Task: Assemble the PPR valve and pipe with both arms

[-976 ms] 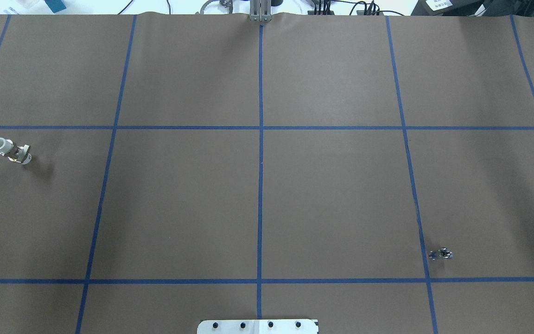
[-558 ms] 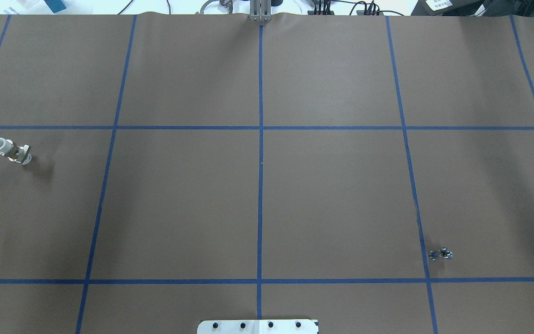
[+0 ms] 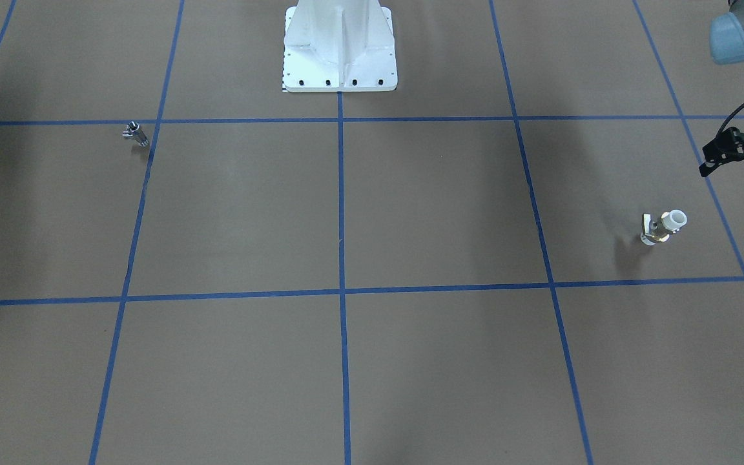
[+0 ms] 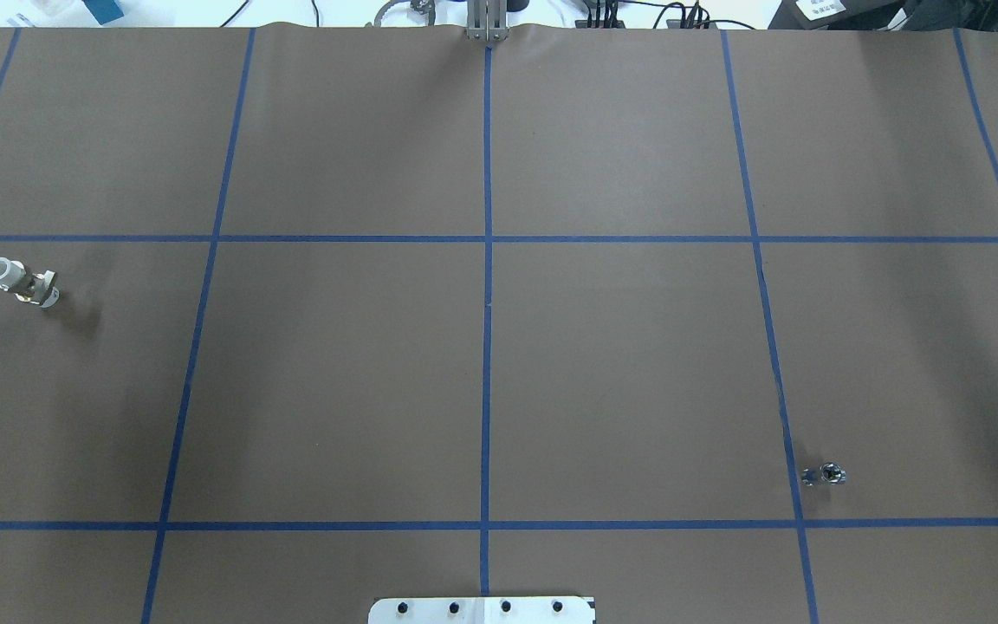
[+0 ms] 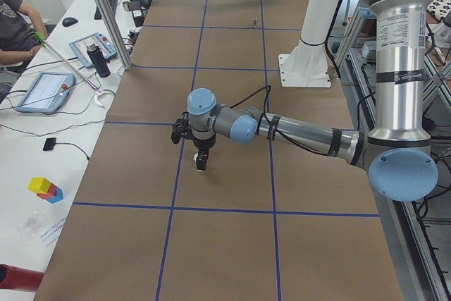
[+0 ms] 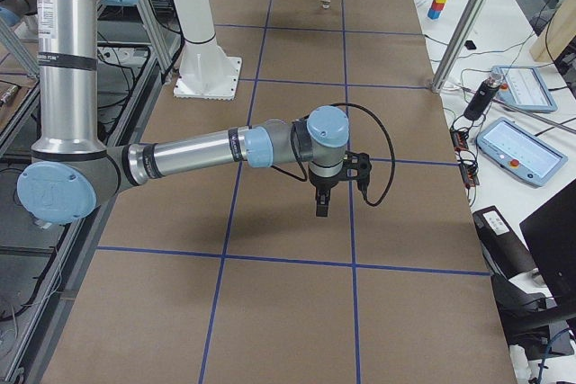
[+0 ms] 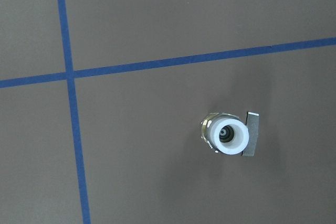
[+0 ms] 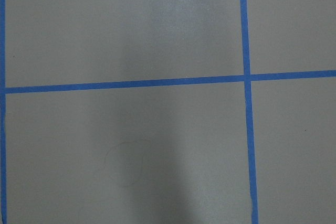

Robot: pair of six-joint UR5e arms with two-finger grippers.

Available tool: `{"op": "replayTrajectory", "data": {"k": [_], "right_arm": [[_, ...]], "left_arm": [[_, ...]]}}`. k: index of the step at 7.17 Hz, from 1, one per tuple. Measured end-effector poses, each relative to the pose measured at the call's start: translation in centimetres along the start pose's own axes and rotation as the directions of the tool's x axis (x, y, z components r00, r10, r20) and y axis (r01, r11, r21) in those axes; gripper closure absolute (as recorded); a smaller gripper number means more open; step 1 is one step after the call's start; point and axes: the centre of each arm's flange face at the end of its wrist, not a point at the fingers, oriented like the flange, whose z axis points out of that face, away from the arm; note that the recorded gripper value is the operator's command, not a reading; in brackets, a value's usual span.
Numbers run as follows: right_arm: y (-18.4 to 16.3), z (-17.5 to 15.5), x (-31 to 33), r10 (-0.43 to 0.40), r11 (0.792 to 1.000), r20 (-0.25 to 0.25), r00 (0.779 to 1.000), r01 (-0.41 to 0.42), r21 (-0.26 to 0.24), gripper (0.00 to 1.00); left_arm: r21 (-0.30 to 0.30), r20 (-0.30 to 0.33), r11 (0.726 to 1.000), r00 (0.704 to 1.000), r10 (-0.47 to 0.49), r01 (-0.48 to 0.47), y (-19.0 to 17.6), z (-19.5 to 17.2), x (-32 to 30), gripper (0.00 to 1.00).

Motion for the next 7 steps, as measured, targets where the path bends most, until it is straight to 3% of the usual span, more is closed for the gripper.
{"op": "replayTrajectory", "data": {"k": [7], "right_arm": [[0.0,0.5,-0.2,-0.004,1.0,-0.001,1.0,0.004,-0.01,0.0]], "left_arm": [[-0.091,-0.051,0.994,0.997,0.054,-0.059,-4.6,5.7,3.9,0.01]]}}
